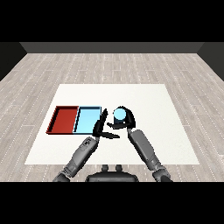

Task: Pick the blue can and put it in the blue box

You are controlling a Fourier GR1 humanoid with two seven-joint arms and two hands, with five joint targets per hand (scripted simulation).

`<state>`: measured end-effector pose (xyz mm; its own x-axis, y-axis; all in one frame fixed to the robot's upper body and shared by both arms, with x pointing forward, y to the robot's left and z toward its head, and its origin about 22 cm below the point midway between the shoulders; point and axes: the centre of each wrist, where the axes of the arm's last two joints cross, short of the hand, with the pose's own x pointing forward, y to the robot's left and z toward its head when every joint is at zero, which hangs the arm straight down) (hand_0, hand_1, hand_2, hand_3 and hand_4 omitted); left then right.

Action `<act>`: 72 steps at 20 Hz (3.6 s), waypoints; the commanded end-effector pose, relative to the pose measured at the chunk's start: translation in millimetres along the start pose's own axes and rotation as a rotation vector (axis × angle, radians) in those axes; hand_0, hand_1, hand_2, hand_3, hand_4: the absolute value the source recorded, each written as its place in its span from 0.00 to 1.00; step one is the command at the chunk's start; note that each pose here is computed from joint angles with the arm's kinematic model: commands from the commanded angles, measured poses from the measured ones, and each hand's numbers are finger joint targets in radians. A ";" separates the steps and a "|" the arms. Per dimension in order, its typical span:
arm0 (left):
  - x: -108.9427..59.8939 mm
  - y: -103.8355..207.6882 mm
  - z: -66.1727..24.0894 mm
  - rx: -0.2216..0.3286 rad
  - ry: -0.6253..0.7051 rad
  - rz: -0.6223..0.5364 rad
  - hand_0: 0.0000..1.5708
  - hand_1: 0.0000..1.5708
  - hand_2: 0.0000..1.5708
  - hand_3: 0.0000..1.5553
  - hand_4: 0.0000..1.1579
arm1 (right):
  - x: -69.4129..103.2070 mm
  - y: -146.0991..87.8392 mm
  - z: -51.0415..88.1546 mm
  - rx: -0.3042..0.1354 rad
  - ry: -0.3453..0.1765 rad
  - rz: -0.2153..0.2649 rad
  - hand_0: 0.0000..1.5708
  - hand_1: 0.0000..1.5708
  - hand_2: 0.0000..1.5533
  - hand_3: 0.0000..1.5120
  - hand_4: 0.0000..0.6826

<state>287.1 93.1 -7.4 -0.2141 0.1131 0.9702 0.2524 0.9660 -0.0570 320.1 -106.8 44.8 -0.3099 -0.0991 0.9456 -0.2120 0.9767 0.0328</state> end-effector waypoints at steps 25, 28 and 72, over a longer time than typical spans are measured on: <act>-20.5 -29.6 -3.0 0.005 0.057 -0.005 0.00 0.00 0.00 0.00 0.00 | 4.8 34.7 15.4 0.068 -0.024 -0.037 0.91 0.91 0.94 0.91 0.78; -25.9 -20.5 -6.1 -0.030 0.042 -0.028 0.00 0.00 0.00 0.00 0.00 | -0.9 11.8 8.0 0.074 -0.015 -0.055 0.92 0.92 0.94 0.91 0.76; -12.2 -23.6 -49.0 0.184 0.091 -0.140 1.00 1.00 1.00 0.95 0.99 | -10.8 25.0 11.5 0.065 -0.014 0.034 0.00 0.00 0.00 0.00 0.00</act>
<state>315.5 58.9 -12.0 -0.1433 -0.0662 0.9875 0.0558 0.9956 0.0748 312.6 -70.9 45.9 -0.3339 -0.0545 0.9410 -0.2732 0.9611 -0.0413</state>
